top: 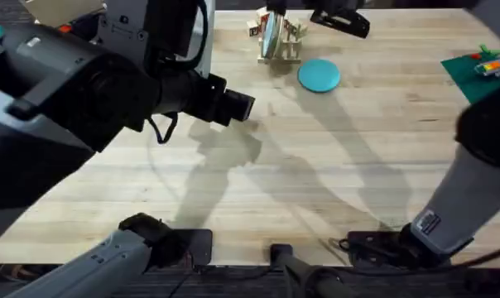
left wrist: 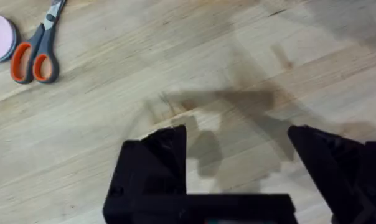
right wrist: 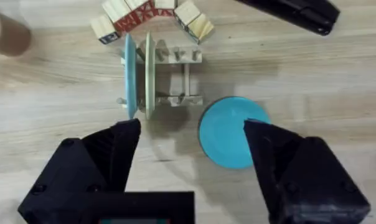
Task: Pick up the plates from the table one by one and place each into a slot on the dish rack.
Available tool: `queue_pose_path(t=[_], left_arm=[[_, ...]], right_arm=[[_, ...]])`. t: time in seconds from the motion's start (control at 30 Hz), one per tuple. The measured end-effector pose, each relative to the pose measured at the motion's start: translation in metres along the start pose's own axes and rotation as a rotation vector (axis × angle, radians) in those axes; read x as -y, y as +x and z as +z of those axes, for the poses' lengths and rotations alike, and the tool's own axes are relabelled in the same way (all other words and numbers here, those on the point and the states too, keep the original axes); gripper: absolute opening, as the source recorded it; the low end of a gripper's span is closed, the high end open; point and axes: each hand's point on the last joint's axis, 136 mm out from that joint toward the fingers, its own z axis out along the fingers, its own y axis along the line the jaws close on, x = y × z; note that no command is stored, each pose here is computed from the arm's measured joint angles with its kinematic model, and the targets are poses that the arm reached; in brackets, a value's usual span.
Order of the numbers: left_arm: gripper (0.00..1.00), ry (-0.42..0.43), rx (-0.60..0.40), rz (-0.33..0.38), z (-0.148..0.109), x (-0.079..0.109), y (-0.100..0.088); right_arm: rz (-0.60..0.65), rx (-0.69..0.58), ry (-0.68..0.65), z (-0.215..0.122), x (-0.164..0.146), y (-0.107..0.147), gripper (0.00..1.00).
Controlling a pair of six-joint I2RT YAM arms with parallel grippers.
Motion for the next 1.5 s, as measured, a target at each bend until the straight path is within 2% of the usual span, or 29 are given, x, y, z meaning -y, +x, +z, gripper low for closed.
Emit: queue_pose_path(t=[0.5, 0.63, 0.83, 1.1, 1.33, 1.5], left_arm=[[0.994, 0.0, 0.0, 0.0, 0.0, 0.0, 0.0], [0.993, 0.0, 0.0, 0.0, 0.0, 0.0, 0.0], [0.994, 0.0, 0.0, 0.0, 0.0, 0.0, 0.0], [0.993, 0.0, 0.0, -0.022, 0.0, 0.0, 0.0], [0.993, 0.009, -0.001, -0.076, 0.0, 0.002, 0.0], [0.993, 0.021, -0.002, -0.128, 0.0, 0.004, 0.0]], right_arm=[[0.004, 0.006, -0.002, -0.073, 0.032, 0.002, 0.996], [-0.009, -0.023, 0.018, -0.096, 0.051, 0.012, 0.996], [-0.092, -0.106, 0.075, -0.122, 0.089, 0.033, 0.995], [-0.207, -0.222, 0.008, -0.138, 0.118, 0.053, 0.995], [-0.177, -0.224, -0.081, -0.148, 0.144, 0.053, 0.995], [-0.151, -0.221, -0.1, -0.145, 0.158, 0.068, 0.996]])
